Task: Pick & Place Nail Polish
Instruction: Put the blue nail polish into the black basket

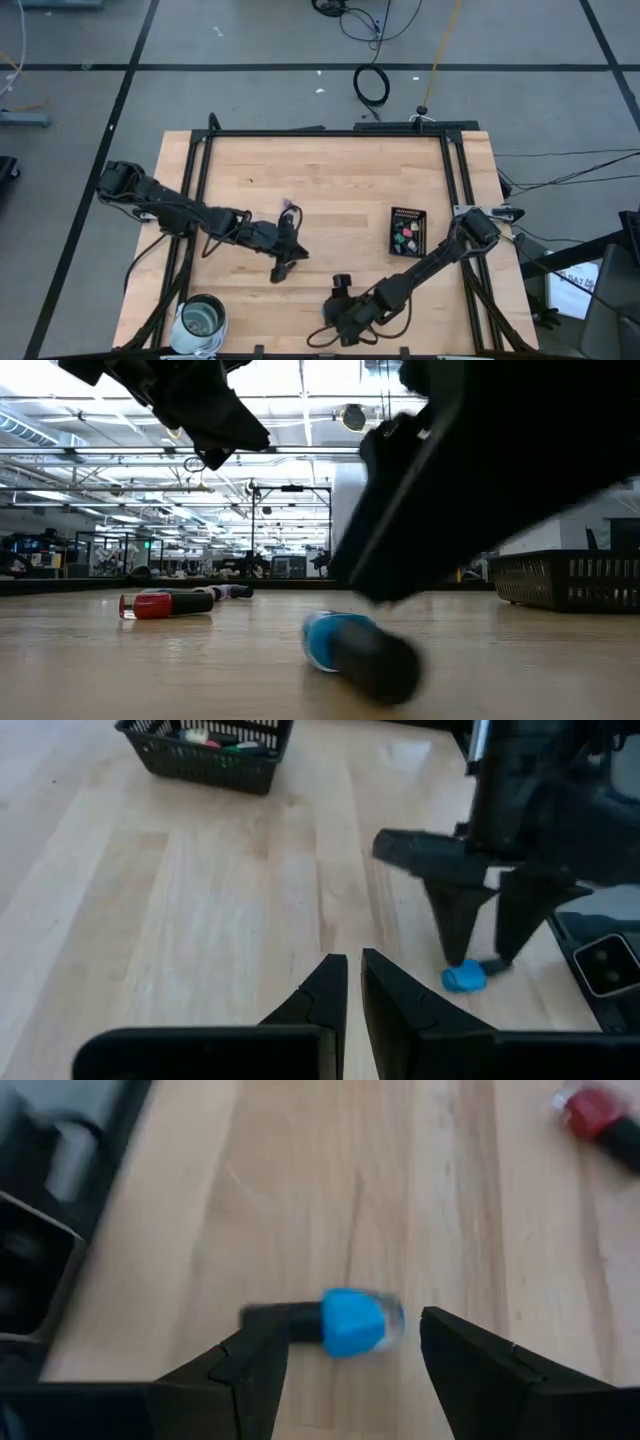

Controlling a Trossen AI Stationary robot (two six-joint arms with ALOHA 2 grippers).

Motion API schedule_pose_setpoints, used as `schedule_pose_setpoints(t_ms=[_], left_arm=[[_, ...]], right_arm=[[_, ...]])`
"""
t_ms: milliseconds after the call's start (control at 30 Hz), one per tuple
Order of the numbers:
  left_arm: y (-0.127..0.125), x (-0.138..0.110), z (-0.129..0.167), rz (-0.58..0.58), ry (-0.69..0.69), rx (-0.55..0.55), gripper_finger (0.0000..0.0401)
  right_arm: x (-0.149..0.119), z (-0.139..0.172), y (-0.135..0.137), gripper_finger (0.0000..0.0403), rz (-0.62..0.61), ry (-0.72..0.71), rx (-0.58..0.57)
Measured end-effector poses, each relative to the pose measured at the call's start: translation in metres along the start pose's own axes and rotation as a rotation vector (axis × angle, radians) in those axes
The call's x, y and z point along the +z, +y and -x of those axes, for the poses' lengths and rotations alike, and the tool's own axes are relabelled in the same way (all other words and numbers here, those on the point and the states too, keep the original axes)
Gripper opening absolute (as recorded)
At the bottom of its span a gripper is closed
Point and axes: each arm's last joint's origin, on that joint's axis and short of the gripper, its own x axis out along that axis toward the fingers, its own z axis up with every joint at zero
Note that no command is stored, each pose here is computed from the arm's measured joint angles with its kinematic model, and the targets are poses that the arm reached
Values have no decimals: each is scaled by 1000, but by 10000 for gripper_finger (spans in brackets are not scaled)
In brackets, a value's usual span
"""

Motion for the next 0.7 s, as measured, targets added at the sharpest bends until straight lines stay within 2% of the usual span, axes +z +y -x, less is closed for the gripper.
schedule_pose_setpoints(t_ms=[133,233,533,700], left_arm=[[-3,-1,0,-7,3,9,30],[-3,-2,0,5,4,16,30],[-3,-3,0,14,10,24,31],[-3,-3,0,11,10,29,31]], right_arm=[[2,-6,2,212,55,-48,19],[4,-7,0,212,41,-52,36],[-8,-8,-4,212,60,46,4],[-11,-8,-4,212,60,103,61]])
